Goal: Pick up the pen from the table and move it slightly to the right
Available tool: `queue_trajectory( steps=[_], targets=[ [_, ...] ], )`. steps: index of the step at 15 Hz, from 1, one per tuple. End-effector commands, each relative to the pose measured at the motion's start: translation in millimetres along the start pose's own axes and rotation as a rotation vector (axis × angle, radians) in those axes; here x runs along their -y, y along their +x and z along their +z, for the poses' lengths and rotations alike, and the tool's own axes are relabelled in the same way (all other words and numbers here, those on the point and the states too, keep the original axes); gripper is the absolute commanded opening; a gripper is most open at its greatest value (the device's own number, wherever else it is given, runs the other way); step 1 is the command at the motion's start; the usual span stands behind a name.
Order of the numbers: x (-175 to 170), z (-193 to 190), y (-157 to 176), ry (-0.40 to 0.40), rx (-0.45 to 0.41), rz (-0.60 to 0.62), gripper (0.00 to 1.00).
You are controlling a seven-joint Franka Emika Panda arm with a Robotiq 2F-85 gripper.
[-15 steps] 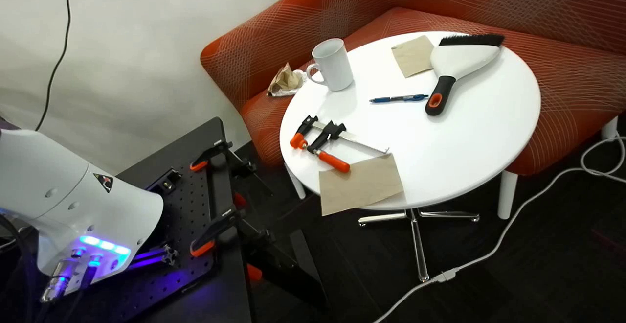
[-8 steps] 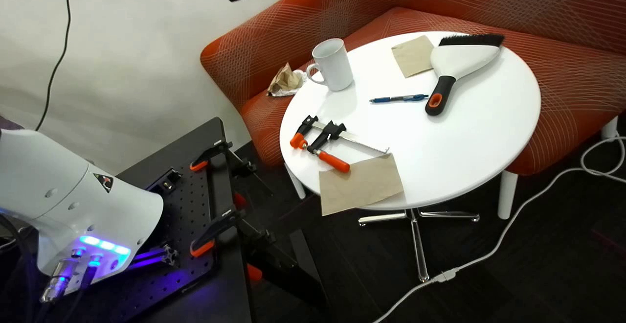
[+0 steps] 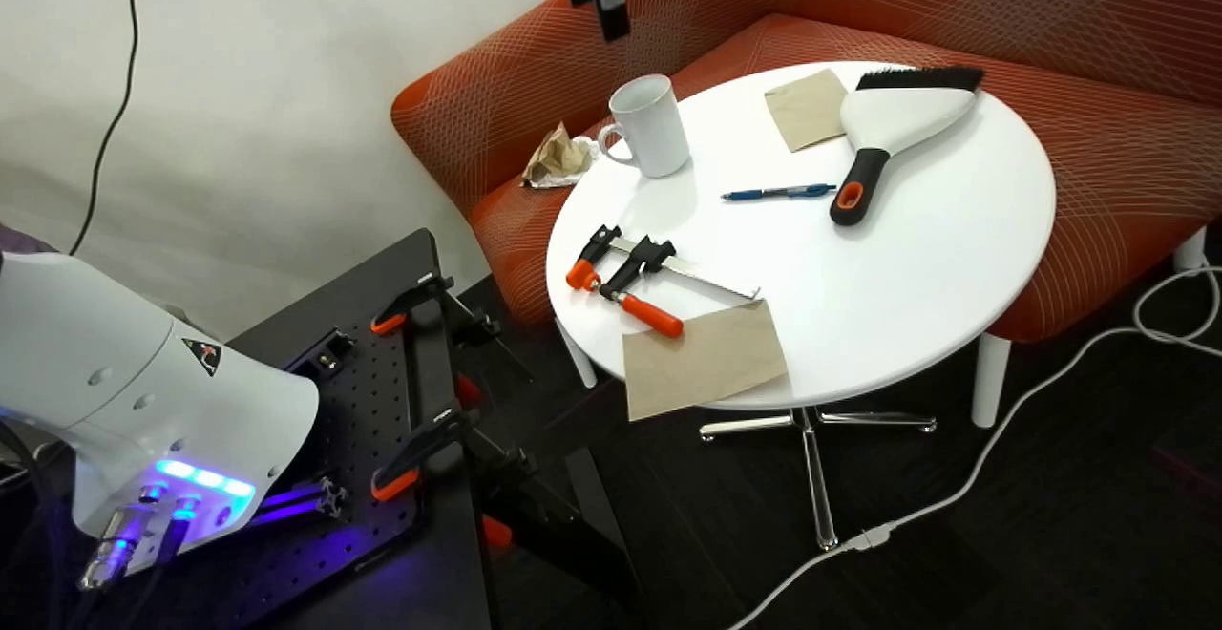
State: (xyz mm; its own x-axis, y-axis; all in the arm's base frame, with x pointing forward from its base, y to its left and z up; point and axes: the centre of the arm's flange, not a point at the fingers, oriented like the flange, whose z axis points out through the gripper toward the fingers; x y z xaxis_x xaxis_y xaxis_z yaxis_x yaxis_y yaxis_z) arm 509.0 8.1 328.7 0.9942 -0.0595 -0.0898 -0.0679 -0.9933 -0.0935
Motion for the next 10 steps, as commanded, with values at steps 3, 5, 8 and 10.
queue_trajectory(
  steps=[3,5,8,10],
  targets=[
    [10.3,53.3,73.3,-0.001,-0.036,0.198,1.0],
    [8.7,74.6,91.2,-0.004,-0.046,0.257,1.0],
    [7.3,101.4,112.2,-0.015,-0.074,0.311,1.0],
    [9.3,117.0,122.5,-0.023,-0.086,0.333,1.0]
  ],
)
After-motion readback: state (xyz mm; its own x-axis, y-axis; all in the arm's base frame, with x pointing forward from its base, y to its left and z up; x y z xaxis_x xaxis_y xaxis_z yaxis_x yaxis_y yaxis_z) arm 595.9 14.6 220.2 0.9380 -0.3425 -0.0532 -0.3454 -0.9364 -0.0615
